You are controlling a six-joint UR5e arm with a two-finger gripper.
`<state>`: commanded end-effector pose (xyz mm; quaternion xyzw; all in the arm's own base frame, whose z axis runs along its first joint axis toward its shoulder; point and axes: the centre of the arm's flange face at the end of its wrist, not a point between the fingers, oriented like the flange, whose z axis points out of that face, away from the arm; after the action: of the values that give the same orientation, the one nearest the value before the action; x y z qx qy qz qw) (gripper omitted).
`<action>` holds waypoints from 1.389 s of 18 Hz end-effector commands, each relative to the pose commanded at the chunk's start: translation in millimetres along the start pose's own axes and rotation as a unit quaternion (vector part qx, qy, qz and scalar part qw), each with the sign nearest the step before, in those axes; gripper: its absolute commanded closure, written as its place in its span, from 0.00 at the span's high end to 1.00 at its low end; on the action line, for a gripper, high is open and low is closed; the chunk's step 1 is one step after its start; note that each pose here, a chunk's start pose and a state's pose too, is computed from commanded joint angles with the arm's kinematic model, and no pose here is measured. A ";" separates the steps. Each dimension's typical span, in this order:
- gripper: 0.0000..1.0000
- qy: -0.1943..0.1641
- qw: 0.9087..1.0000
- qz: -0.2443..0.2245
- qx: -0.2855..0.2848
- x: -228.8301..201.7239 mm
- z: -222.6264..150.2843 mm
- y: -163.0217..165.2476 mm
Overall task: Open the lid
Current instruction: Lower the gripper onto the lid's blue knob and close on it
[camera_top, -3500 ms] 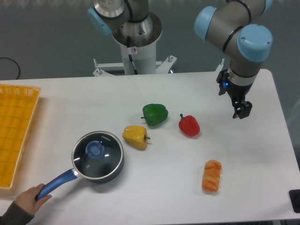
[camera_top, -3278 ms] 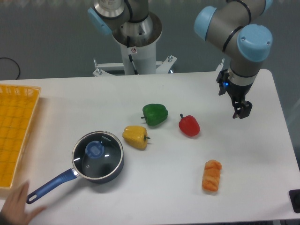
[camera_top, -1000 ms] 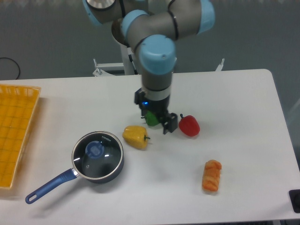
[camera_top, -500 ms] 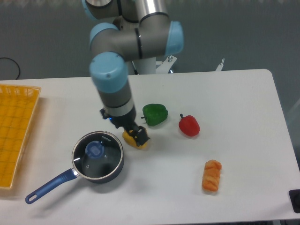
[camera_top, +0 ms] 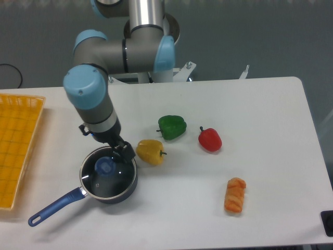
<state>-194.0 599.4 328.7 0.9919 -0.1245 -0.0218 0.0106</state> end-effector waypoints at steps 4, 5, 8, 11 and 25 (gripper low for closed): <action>1.00 0.005 1.000 0.003 -0.005 1.6 10.0 -4.5; 1.00 0.005 1.000 0.003 -0.005 1.2 10.2 -5.0; 1.00 0.006 1.000 0.004 -0.007 -0.2 14.4 -6.7; 1.00 0.008 1.000 0.003 -0.009 -2.4 19.2 -9.2; 1.00 -0.001 1.000 -0.011 -0.006 -12.0 31.5 -26.1</action>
<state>-200.6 627.1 297.0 0.9932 -0.1132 -0.0236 0.0158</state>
